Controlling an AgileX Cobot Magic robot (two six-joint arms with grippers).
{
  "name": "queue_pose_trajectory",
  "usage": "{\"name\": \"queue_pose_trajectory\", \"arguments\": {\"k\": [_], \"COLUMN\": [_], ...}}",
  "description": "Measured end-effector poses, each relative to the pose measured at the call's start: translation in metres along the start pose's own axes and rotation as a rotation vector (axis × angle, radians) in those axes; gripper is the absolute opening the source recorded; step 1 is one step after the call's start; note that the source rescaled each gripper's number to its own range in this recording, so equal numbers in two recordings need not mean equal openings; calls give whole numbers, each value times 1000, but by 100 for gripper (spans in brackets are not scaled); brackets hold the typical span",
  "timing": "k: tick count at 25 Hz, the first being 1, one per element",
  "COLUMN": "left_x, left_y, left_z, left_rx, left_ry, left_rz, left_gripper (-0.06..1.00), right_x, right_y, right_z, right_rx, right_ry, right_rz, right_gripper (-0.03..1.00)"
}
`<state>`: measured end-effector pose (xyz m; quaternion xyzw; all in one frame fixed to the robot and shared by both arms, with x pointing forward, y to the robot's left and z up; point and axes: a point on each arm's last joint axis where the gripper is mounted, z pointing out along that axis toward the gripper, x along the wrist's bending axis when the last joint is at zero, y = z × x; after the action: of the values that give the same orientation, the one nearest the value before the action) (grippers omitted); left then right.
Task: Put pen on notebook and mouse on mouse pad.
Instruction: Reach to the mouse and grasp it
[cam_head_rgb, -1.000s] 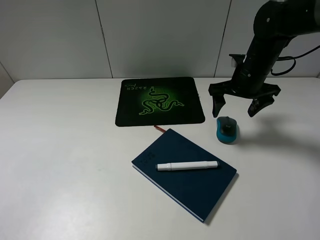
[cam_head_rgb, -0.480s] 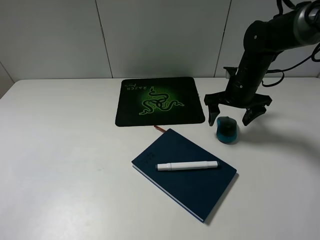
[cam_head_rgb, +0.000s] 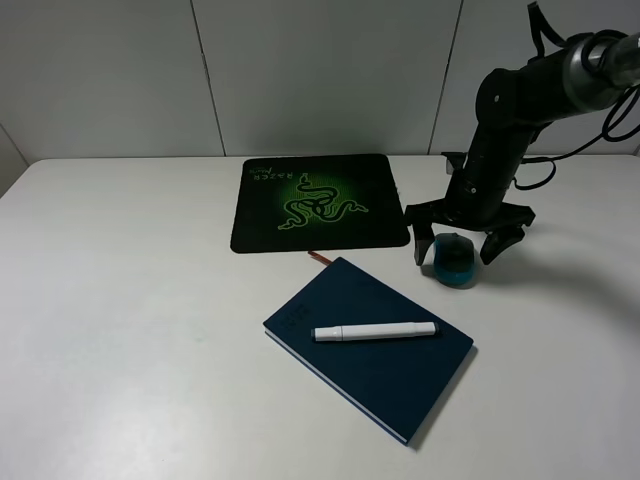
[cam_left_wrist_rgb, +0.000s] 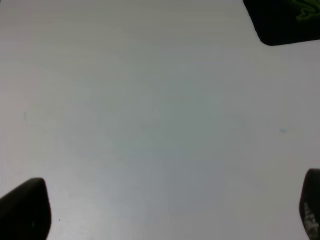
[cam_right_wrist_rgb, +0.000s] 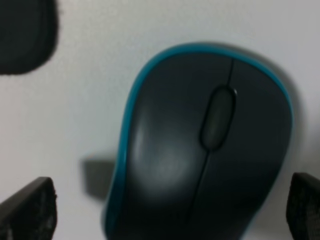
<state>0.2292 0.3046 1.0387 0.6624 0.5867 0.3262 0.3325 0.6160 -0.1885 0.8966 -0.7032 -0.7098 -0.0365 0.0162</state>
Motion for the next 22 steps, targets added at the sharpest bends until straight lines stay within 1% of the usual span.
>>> {"name": "queue_pose_trajectory", "arguments": {"k": [5,11,22], "left_x": [0,0,0], "left_y": [0,0,0], "left_z": [0,0,0], "left_rx": [0,0,0], "left_ry": [0,0,0], "left_rz": [0,0,0], "left_gripper": [100,100,100], "right_x": [-1,-2,-3], "right_y": [0,2,3], "right_z": [8,9,9], "right_rx": [12,-9,-13], "right_ry": [-6,-18,-33], "right_rz": [0,4,-3], "right_gripper": [100,100,100]}}
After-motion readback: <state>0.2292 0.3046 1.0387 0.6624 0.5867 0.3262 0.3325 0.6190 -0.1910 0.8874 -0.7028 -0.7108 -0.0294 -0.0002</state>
